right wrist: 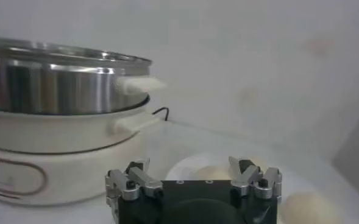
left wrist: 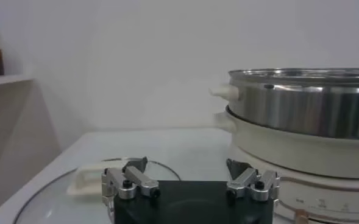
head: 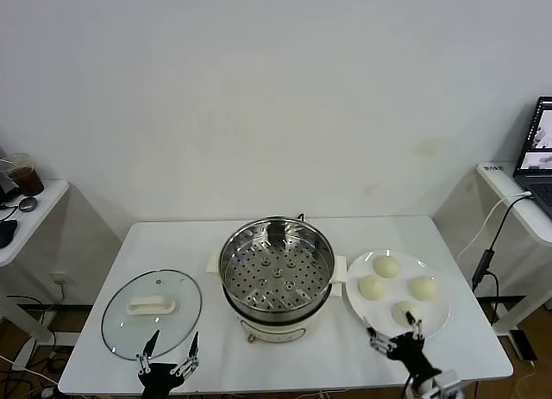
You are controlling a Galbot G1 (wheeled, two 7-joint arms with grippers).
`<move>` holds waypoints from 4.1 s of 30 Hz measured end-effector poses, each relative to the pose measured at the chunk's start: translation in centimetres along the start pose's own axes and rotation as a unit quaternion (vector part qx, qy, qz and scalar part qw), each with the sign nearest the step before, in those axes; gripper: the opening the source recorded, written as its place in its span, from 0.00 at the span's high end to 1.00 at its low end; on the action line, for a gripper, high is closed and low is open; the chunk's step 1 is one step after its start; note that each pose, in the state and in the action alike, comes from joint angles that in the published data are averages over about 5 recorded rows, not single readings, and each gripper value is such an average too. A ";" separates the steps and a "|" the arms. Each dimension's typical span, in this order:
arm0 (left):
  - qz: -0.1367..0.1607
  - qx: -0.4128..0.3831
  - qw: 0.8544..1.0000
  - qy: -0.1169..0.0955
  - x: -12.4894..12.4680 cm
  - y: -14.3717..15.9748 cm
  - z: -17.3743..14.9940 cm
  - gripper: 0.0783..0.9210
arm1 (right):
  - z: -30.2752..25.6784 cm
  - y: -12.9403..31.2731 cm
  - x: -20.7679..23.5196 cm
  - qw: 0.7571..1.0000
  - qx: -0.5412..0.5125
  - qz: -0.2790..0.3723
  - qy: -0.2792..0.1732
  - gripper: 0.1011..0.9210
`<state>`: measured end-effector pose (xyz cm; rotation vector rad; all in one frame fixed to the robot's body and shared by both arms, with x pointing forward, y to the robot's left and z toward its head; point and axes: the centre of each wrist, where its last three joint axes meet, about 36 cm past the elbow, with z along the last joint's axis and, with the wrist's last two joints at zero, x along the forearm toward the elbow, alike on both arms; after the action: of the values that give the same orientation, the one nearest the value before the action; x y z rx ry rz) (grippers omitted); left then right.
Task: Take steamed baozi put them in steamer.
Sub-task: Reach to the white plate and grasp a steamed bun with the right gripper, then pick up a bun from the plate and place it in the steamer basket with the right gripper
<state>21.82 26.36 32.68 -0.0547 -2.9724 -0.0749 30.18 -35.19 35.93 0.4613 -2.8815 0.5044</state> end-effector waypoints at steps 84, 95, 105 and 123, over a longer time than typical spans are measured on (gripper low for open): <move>-0.073 -0.041 0.995 -0.055 -0.7 4.3 -0.7 0.12 | -13.2 -16.7 -33.5 0.721 0.449 -0.403 0.340 0.49; -0.062 -0.040 0.995 -0.061 -1.3 4.2 -0.9 0.12 | -19.3 -19.2 -32.2 0.724 0.469 -0.409 0.297 0.49; -0.054 -0.041 0.996 -0.058 -1.3 4.3 -0.9 0.12 | -31.2 -18.7 -31.4 0.714 0.520 -0.429 0.188 0.48; -0.067 -0.044 0.995 -0.061 -1.3 5.3 -1.0 0.12 | -40.3 -0.9 -34.4 0.525 0.654 -0.545 -0.001 0.47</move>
<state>23.51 31.57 33.69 0.1328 -3.0905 -0.2282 67.59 -12.30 65.68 2.0518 -0.9607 2.0692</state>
